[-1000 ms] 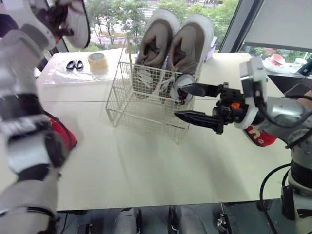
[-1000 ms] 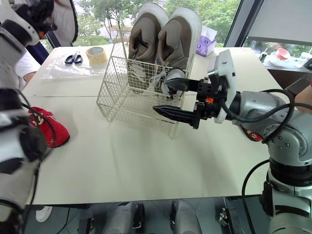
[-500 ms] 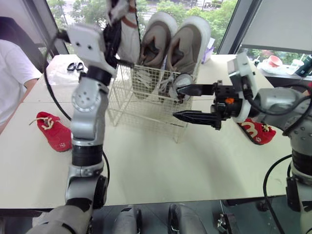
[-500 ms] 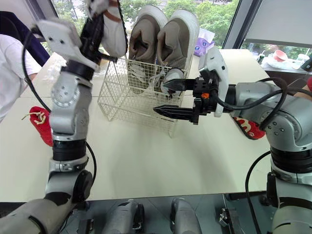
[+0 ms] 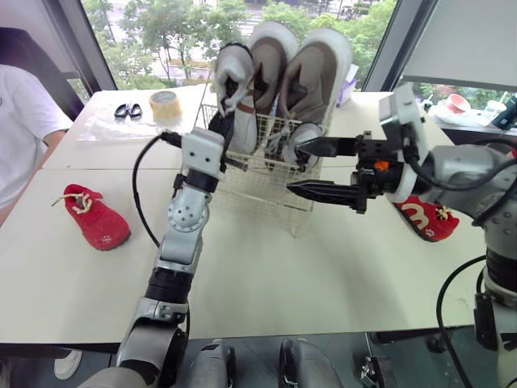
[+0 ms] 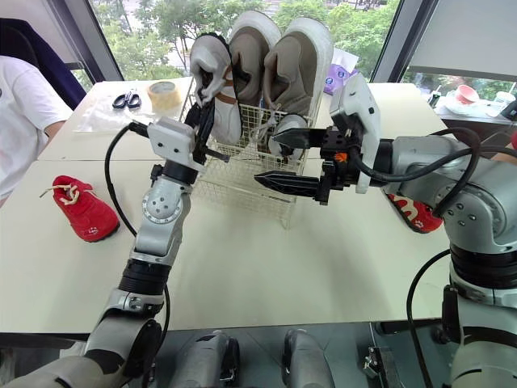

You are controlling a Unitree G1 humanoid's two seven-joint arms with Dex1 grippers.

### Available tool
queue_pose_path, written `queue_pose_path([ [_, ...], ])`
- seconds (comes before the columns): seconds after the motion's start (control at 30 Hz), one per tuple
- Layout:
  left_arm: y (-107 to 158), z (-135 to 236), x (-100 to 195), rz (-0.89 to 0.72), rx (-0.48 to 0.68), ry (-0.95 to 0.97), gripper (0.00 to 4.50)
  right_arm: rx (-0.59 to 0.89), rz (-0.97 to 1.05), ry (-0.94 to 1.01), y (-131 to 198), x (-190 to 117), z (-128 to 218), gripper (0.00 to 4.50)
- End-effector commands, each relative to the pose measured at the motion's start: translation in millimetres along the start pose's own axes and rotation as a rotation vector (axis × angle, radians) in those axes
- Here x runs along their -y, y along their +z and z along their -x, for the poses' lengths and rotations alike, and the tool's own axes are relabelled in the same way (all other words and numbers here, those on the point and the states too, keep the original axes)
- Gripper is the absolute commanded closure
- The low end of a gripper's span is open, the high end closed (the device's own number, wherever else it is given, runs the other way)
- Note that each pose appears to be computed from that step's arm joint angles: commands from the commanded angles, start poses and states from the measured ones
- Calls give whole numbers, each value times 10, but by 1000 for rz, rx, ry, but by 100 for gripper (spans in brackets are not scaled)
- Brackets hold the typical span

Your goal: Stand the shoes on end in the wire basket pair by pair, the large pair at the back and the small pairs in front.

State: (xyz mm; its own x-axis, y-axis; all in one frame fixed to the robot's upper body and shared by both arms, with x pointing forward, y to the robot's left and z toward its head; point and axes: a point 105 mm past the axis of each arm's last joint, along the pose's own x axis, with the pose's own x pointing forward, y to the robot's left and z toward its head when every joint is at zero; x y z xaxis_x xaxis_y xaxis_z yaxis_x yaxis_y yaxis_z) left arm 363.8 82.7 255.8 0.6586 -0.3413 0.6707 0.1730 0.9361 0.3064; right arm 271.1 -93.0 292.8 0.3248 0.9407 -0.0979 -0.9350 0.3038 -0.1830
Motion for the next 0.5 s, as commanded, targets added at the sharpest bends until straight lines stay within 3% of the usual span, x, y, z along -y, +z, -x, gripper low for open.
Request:
queue_pose_path([
  [0.03, -190, 107, 157, -17, -51, -56, 444, 40, 63, 19, 158, -71, -5, 0],
  [0.17, -305, 197, 174, 40, -124, -89, 444, 40, 61, 15, 150, -67, 3, 0],
  [0.3, -261, 253, 90, 98, -153, -77, 444, 40, 56, 12, 135, -69, 17, 0],
  [0.4, -108, 250, 64, 149, -143, -113, 340, 38, 48, 9, 99, -69, 20, 0],
  [0.5, 10, 225, 24, 164, -165, -152, 192, 23, 39, 4, 28, -67, 10, 0],
])
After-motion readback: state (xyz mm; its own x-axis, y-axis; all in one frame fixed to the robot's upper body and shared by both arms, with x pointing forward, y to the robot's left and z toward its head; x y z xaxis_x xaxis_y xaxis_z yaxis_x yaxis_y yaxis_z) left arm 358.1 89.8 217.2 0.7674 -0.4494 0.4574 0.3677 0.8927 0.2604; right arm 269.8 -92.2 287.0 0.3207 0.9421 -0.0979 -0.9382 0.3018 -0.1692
